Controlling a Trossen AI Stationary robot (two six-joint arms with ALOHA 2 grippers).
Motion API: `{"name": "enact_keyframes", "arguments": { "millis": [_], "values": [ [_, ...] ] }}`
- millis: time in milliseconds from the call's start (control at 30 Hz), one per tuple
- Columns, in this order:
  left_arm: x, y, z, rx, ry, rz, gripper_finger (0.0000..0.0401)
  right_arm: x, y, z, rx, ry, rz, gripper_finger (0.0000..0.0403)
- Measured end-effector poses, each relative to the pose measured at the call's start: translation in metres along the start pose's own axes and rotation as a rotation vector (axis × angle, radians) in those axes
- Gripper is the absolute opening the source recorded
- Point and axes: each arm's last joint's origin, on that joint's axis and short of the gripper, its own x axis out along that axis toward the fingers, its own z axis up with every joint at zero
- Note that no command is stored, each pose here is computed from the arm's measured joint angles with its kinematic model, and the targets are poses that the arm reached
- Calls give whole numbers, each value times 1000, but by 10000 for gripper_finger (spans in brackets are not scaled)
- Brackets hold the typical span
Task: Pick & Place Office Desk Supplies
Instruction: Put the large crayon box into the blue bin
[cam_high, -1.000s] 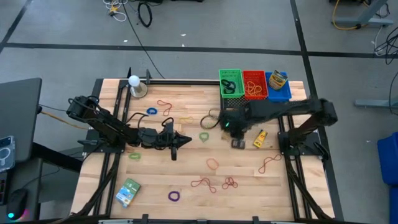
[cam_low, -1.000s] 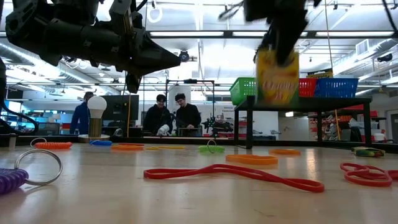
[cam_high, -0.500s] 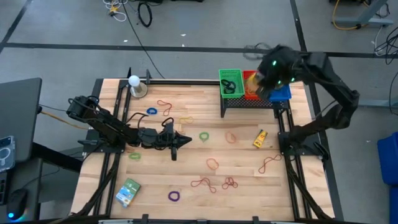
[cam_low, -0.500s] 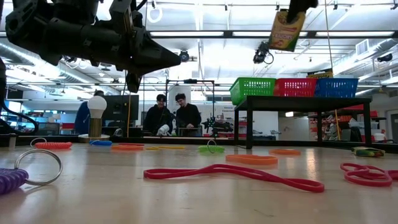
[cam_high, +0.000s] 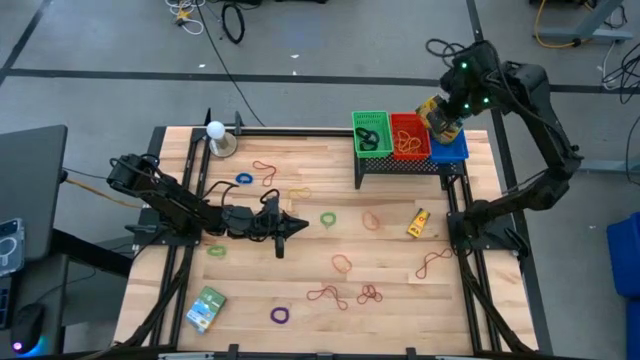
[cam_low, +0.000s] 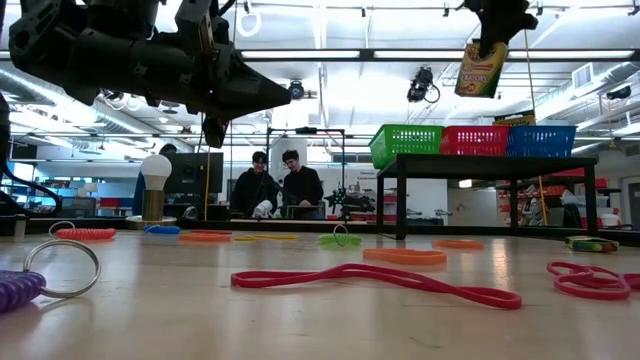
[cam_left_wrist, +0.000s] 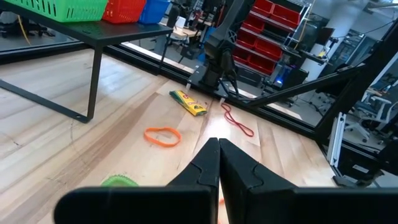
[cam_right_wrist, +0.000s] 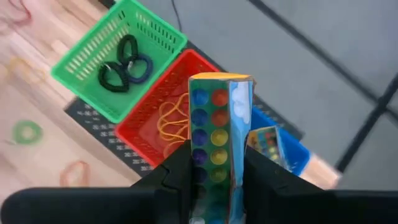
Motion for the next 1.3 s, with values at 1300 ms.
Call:
{"name": "enact_keyframes", "arguments": {
  "millis": [1300],
  "values": [
    [0, 0, -1, 76, 12, -10, 7, 65, -10, -51, -199, 320, -91, 98]
  ]
}}
